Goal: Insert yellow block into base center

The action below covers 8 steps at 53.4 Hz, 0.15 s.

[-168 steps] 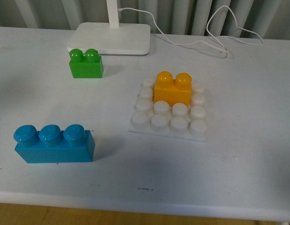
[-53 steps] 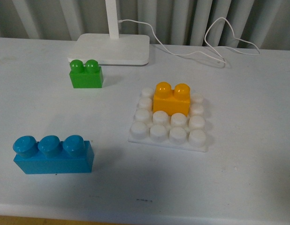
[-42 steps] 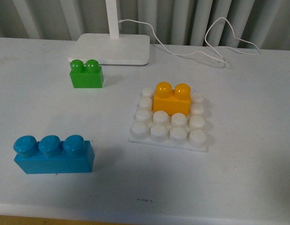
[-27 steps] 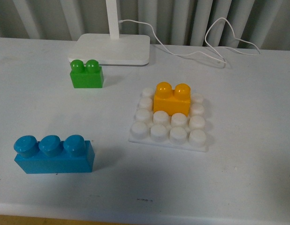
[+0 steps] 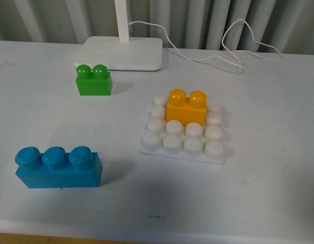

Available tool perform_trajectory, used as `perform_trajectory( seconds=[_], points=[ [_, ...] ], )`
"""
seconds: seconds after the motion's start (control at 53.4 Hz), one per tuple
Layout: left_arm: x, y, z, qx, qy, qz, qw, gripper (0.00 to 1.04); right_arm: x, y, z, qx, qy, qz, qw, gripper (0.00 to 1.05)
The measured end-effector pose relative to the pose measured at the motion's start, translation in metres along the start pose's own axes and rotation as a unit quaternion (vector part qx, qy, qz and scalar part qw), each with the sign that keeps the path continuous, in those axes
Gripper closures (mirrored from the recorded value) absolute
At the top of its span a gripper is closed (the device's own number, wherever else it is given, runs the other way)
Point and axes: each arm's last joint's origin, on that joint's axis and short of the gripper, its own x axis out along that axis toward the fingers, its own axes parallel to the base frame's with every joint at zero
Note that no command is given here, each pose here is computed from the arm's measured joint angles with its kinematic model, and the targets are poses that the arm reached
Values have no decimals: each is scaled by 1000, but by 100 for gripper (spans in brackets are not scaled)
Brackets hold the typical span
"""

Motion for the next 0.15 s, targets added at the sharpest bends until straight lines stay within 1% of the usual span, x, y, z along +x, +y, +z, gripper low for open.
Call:
perform_trajectory(
  seconds=[0.15],
  points=[
    [0, 0, 0, 0, 0, 0, 1000, 6, 0, 0, 0, 0, 0, 0, 1000, 9]
  ],
)
